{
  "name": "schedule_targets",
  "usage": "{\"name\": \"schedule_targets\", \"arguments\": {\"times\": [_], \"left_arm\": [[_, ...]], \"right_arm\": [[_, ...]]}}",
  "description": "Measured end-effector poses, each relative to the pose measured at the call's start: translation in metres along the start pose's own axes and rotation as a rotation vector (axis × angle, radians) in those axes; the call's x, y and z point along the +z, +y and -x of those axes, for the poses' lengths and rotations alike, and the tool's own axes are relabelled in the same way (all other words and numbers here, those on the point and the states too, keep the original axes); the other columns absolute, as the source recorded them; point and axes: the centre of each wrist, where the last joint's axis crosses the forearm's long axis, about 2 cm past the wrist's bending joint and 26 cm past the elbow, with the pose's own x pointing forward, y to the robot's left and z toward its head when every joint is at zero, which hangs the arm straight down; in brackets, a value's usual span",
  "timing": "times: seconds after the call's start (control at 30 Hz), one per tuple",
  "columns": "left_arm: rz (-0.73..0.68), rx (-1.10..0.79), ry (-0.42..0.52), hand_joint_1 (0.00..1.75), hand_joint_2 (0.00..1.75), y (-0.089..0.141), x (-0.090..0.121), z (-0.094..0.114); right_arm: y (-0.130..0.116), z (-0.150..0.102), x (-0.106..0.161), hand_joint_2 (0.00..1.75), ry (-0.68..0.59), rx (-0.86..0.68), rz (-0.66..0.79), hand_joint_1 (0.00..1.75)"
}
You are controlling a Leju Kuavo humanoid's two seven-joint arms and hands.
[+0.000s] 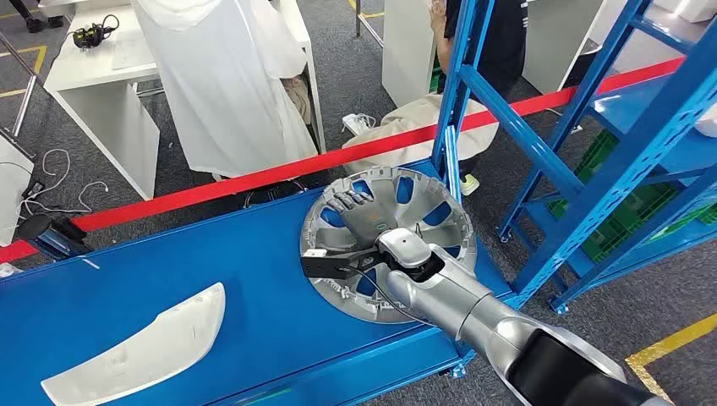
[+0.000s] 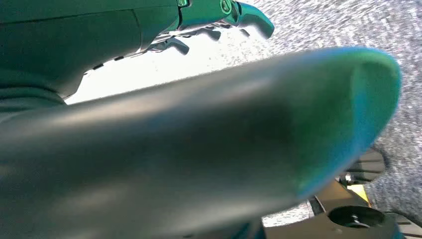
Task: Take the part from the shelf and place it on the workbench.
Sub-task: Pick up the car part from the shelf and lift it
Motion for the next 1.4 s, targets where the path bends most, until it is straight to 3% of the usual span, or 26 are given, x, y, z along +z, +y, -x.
{"name": "schedule_targets", "arguments": {"times": [1.4], "left_arm": [[-0.022, -0.051, -0.033, 0.0, 0.0, 0.003, 0.0, 0.0]], "right_arm": [[0.013, -0.005, 0.015, 0.0, 0.027, -0.094, -0.061, 0.0]]}}
